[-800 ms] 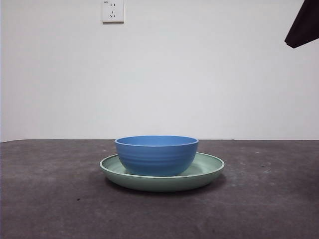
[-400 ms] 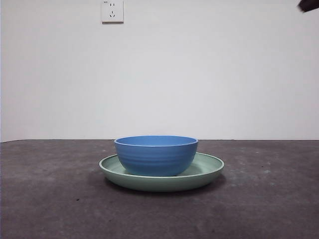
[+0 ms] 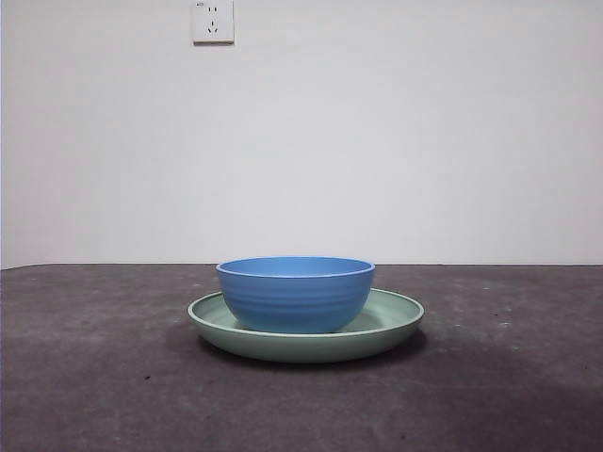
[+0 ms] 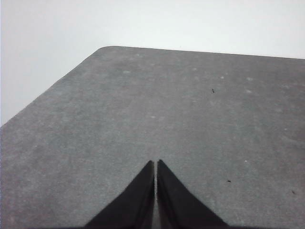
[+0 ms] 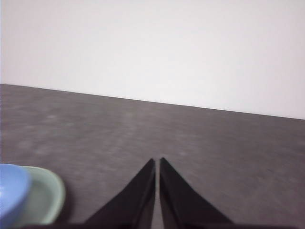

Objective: Pick up the blue bowl, put it on the green plate, put it on desk

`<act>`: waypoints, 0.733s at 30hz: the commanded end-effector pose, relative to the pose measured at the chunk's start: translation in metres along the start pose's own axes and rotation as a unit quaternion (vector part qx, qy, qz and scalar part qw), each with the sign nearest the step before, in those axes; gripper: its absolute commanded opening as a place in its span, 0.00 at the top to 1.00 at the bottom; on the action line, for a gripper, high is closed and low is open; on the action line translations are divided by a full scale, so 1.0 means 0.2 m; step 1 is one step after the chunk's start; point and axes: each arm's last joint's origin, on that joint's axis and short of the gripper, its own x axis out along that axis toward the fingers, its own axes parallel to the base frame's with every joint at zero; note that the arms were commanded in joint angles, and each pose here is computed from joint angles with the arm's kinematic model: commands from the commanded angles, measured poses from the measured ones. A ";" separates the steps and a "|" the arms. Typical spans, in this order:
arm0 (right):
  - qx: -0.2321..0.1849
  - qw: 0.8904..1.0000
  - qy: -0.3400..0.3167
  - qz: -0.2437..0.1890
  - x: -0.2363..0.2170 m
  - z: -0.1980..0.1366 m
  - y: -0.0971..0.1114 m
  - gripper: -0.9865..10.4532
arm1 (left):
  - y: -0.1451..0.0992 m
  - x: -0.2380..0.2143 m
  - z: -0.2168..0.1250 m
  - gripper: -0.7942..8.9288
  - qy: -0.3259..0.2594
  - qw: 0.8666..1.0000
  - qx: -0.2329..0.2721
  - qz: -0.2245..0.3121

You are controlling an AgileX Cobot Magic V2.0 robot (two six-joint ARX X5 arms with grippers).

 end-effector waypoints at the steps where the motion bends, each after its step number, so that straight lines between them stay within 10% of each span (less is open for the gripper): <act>1: -0.006 0.999 -0.005 -0.035 -0.01 -0.09 -0.01 0.90 | 0.00 0.01 -0.04 0.91 0.012 1.000 -0.003 -0.002; 22: 0.033 0.994 0.073 -0.076 -0.04 -0.41 -0.02 0.90 | 0.00 0.01 -0.03 0.91 0.012 1.000 -0.003 -0.002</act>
